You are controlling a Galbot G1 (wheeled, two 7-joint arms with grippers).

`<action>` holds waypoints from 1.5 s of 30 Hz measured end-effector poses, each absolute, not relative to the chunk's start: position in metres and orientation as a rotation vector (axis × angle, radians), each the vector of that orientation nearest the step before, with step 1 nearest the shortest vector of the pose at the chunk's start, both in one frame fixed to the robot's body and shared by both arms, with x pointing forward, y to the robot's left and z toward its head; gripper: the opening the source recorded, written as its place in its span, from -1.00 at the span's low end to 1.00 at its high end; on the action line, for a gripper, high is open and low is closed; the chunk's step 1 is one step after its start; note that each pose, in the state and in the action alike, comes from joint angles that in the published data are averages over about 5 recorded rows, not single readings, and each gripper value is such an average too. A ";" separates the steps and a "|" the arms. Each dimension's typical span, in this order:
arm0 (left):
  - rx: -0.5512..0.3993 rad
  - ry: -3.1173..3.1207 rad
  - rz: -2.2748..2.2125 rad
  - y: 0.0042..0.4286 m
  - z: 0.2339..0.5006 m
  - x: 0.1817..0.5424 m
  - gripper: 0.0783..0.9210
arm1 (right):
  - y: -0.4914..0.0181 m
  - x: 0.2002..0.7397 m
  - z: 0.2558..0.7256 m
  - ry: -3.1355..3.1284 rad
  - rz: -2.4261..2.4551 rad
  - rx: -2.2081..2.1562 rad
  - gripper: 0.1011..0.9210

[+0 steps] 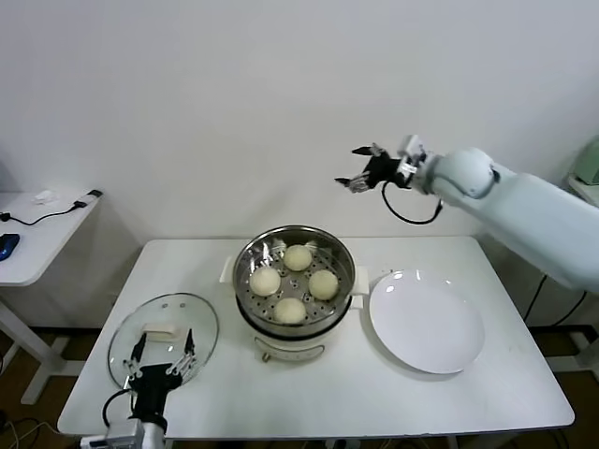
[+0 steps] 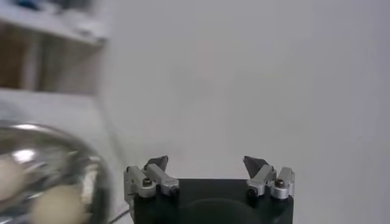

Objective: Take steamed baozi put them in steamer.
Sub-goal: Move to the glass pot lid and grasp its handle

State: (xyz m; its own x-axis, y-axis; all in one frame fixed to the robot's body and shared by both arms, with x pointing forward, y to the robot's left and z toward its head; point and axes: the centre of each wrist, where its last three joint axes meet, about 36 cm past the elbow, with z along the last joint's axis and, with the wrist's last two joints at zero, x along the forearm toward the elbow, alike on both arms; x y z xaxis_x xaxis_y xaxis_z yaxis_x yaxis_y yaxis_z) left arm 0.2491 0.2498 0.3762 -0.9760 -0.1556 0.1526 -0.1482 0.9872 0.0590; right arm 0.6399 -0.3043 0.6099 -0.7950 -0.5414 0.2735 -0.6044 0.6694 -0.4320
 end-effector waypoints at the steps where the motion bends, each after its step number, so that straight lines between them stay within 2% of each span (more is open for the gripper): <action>1: 0.229 -2.982 -0.073 0.251 0.377 0.250 0.77 | -0.311 0.634 0.599 -2.795 0.744 0.910 0.76; 9: 0.217 -3.026 -0.143 0.265 0.378 0.261 0.77 | -0.347 0.576 0.513 -3.035 0.426 0.619 0.76; 16: 0.219 -3.050 -0.301 0.273 0.371 0.266 0.77 | -0.363 0.504 0.425 -3.129 0.164 0.366 0.76; 22: 0.287 -3.053 -0.521 0.284 0.360 0.267 0.77 | -0.353 0.427 0.346 -3.078 0.000 0.218 0.76; 28: 0.336 -3.005 -0.922 0.302 0.342 0.267 0.77 | -0.340 0.363 0.297 -3.013 -0.066 0.103 0.76; 37: 0.183 -2.649 -1.672 0.341 0.290 0.258 0.77 | -0.328 0.320 0.268 -2.982 -0.099 -0.002 0.76; 45: 0.058 -2.390 -1.988 0.365 0.254 0.260 0.77 | -0.323 0.300 0.259 -2.967 -0.114 -0.062 0.76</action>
